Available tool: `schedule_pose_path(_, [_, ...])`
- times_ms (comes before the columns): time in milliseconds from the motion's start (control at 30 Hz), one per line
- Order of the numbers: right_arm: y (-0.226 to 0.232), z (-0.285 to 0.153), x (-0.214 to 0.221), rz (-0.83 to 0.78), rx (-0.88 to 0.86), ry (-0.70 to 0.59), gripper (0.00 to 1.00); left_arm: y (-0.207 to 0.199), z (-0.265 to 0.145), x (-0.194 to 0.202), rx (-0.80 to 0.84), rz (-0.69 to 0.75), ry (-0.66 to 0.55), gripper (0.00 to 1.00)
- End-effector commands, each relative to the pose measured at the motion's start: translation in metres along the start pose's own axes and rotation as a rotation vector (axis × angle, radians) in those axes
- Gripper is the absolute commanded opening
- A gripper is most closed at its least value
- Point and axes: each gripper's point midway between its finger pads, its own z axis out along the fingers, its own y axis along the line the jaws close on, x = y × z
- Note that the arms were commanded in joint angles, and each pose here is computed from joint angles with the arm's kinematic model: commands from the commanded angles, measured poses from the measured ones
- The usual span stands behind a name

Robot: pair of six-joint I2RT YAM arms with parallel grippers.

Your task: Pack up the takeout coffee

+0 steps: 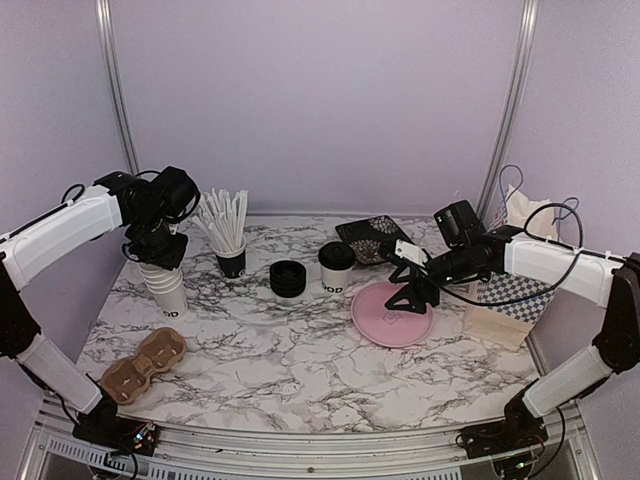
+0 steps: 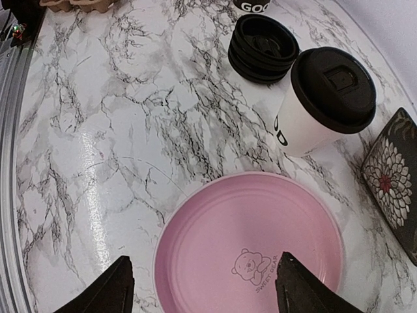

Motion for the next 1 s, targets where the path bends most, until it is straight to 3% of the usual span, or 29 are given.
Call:
schedule_pose_path(0, [-0.009, 0.000, -0.002, -0.002, 0.022, -0.007, 0.72, -0.001, 0.010, 0.001, -0.003, 0.022, 0.021, 0.26])
schedule_pose_path(300, [-0.008, 0.000, -0.002, 0.000, 0.020, -0.004, 0.72, -0.002, 0.017, 0.002, -0.007, 0.037, 0.039, 0.19])
schedule_pose_path(733, [-0.007, 0.000, -0.003, 0.000, 0.014, -0.008, 0.73, 0.012, -0.001, -0.013, -0.030, 0.022, -0.010, 0.00])
schedule_pose_path(867, [-0.007, 0.000, -0.003, 0.000, 0.013, -0.009, 0.72, 0.031, -0.006, -0.029, -0.137, 0.034, -0.033, 0.00])
schedule_pose_path(967, [-0.007, 0.000, -0.002, 0.002, 0.011, -0.008, 0.72, -0.009, -0.001, -0.030, 0.086, 0.046, 0.013, 0.00])
